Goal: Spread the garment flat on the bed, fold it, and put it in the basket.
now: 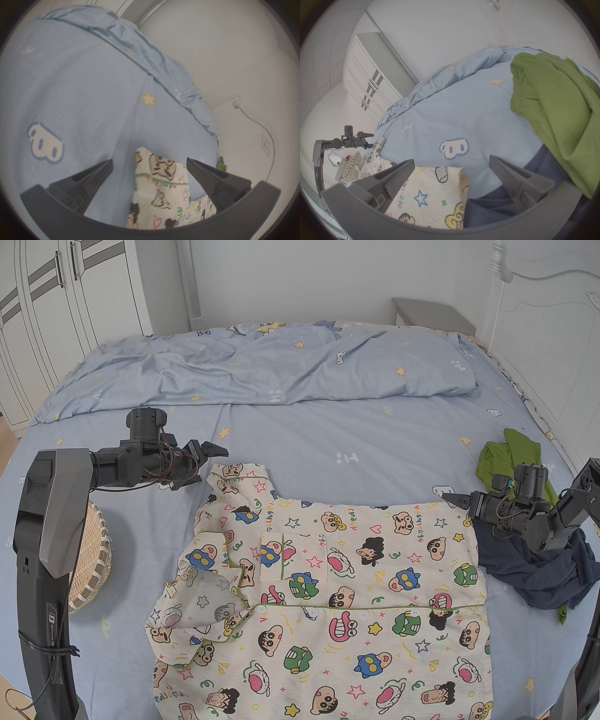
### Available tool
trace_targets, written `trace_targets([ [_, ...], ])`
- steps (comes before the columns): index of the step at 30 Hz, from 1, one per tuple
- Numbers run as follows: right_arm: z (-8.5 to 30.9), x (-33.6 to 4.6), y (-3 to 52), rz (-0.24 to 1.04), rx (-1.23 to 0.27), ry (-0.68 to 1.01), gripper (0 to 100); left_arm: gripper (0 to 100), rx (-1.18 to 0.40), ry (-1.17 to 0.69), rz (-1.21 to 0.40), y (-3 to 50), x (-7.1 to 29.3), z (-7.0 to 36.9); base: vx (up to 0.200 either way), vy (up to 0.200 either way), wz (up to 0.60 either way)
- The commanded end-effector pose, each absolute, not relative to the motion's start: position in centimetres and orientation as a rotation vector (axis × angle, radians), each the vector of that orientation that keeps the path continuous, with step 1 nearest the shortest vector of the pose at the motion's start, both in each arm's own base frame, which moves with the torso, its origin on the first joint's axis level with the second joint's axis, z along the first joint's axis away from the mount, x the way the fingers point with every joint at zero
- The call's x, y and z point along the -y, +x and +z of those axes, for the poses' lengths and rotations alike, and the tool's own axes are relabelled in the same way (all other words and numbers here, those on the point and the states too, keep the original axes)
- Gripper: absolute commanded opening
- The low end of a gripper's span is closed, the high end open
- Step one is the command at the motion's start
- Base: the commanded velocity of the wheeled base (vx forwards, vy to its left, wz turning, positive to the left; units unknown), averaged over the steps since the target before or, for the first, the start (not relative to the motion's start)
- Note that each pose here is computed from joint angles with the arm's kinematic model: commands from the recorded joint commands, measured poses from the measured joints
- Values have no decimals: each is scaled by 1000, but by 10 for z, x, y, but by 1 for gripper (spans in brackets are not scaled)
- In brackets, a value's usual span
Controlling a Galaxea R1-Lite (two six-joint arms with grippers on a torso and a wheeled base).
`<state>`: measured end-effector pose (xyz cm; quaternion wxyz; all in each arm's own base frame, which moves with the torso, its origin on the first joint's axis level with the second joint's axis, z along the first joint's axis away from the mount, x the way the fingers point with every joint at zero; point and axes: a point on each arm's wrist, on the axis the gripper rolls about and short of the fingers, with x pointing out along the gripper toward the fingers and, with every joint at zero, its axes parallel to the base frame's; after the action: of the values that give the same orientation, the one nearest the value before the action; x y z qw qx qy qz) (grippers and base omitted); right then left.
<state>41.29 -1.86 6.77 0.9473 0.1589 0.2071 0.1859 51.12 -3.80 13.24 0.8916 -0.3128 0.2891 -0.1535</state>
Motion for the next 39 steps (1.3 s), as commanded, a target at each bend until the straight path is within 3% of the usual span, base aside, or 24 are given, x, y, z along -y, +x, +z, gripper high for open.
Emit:
trace_targets([
  [1, 77, 23, 409, 371, -402, 330, 100, 100, -651, -666, -267, 510, 25, 125, 0, 0, 0],
  [7, 96, 29, 400, 358, -365, 345, 100, 100, -690, -712, -237, 503, 23, 132, 0, 0, 0],
  [20, 128, 28, 364, 360, -332, 351, 100, 100, -732, -716, -184, 438, -6, 224, 0, 0, 0],
  [24, 127, 21, 340, 368, -363, 363, 100, 100, -884, -621, -217, 407, -10, 187, 0, 0, 0],
  [33, 118, 9, 281, 382, -408, 374, 100, 100, -906, -750, -442, 342, -25, 137, 0, 0, 0],
  [39, 123, 6, 250, 386, -402, 423, 100, 100, -899, -751, -446, 317, -29, 93, 0, 0, 0],
])
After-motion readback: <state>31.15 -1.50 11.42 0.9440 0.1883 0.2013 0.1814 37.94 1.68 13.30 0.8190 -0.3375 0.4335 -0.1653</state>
